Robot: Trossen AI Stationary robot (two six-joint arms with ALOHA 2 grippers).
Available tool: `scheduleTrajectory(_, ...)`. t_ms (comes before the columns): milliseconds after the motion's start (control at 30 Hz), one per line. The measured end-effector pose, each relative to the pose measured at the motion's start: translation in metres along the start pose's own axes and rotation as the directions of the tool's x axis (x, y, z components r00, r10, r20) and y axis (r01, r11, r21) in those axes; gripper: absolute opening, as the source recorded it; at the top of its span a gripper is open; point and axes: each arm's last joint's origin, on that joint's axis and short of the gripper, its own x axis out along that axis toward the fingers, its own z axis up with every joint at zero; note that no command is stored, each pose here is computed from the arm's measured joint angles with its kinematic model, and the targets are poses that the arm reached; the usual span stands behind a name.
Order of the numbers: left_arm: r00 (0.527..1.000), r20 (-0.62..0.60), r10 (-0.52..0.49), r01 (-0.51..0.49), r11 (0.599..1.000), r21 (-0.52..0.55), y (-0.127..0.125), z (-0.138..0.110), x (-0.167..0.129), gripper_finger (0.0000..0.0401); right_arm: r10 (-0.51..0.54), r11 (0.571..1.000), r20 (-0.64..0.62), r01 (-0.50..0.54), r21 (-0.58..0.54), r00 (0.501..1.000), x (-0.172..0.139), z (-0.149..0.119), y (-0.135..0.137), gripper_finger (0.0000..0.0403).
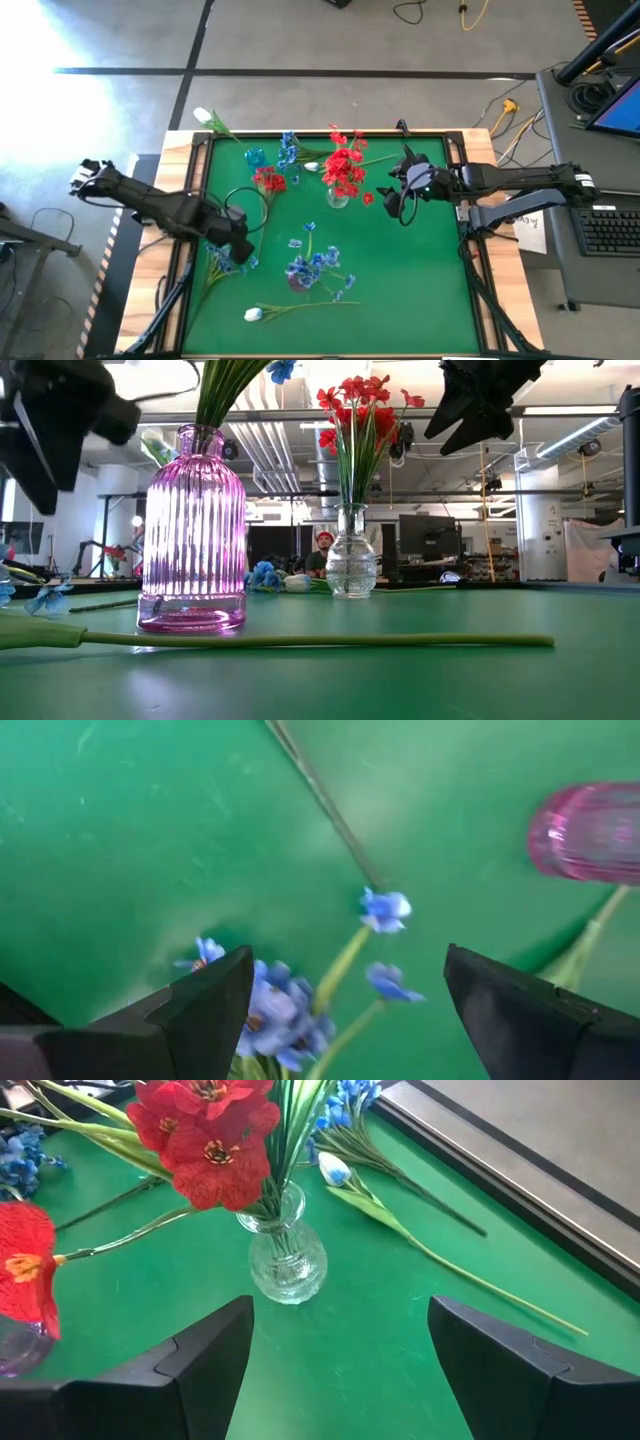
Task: Sort flowers into vase by color
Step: Put the bottom blue flowers into the violet vase
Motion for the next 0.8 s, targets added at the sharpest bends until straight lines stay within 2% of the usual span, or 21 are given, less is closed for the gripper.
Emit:
scheduleTrajectory(267, 0.995, -0.052, 0.089, -0.09, 0.996, -0.003, -0.025, -0.015, -0.012, 0.0316, 0.0, 1.0, -0.002, 0.0, 0.0, 1.0, 0.0, 0.0, 0.0, 0.0292)
scheduleTrajectory(600, 0.983, -0.119, 0.141, -0.157, 0.979, -0.134, -0.035, -0.063, -0.003, 0.0336, 0.0, 1.0, -0.002, 0.0, -0.018, 1.0, 0.0, -0.001, 0.0, 0.0292)
scheduleTrajectory(800, 0.967, -0.121, 0.224, -0.243, 0.954, -0.176, -0.035, -0.089, 0.011, 0.0341, 0.001, 1.0, -0.004, -0.001, -0.021, 1.0, 0.001, -0.001, 0.0, 0.0293)
